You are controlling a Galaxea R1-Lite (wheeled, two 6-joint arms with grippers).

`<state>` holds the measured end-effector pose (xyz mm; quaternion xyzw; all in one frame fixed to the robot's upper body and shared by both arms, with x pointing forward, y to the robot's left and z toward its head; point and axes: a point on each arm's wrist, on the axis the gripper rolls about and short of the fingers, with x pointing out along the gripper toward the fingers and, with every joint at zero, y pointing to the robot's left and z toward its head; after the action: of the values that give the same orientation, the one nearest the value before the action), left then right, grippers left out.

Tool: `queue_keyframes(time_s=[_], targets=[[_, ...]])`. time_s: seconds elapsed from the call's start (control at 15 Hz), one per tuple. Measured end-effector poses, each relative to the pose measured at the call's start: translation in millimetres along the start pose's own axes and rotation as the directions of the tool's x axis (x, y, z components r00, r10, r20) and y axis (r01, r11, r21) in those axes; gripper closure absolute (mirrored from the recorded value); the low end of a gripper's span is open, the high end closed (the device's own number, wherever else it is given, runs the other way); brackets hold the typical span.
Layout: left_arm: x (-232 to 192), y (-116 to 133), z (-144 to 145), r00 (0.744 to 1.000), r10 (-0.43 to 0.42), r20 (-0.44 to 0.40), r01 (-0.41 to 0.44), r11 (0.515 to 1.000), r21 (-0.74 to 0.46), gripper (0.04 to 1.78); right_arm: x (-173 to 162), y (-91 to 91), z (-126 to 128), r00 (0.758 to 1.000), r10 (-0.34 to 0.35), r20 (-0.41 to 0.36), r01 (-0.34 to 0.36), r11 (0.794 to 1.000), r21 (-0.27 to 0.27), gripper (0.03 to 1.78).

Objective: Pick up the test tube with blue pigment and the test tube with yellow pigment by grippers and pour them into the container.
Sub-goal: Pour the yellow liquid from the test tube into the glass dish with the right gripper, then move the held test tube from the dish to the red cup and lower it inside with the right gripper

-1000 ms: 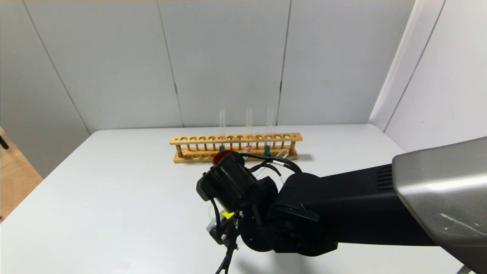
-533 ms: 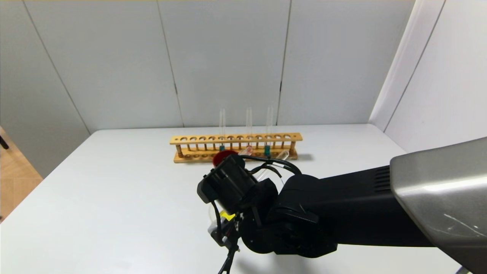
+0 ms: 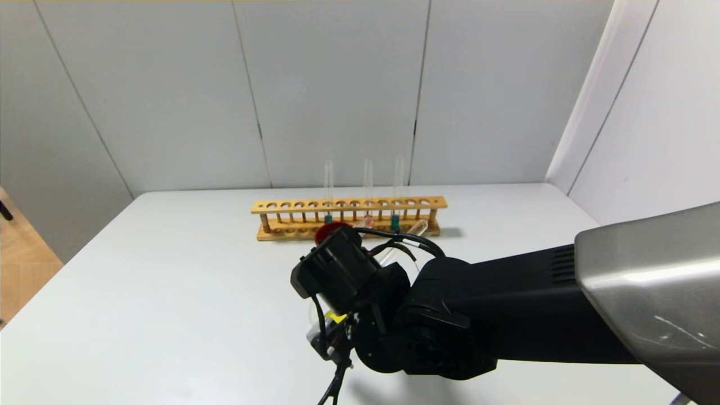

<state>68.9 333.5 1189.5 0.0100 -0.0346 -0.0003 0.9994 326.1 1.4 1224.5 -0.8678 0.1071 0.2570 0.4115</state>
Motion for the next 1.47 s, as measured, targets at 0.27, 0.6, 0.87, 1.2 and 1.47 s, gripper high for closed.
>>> queue_keyframes(time_s=[0.27,0.6,0.87,1.2,1.47], targets=[[0,0,0,1.0,0.0,0.001,0.0,1.0,0.0,0.11,0,-9.5,-2,0.997,-0.072,0.005,0.071,0.994,0.084,1.53],[0,0,0,1.0,0.0,0.0,0.0,1.0,0.0,0.11,-1,-8.0,-4,0.995,-0.092,0.028,0.082,0.964,0.253,1.53],[0,0,0,1.0,0.0,0.001,0.0,1.0,0.0,0.11,-7,-10.1,-6,0.99,-0.112,0.082,0.061,0.885,0.461,1.53],[0,0,0,1.0,0.0,0.0,0.0,1.0,0.0,0.11,-14,-14.2,-11,0.983,-0.136,0.125,0.001,0.682,0.731,1.53],[0,0,0,1.0,0.0,0.0,0.0,1.0,0.0,0.11,-17,-21.8,-20,0.972,-0.188,0.145,-0.045,0.453,0.89,1.53]])
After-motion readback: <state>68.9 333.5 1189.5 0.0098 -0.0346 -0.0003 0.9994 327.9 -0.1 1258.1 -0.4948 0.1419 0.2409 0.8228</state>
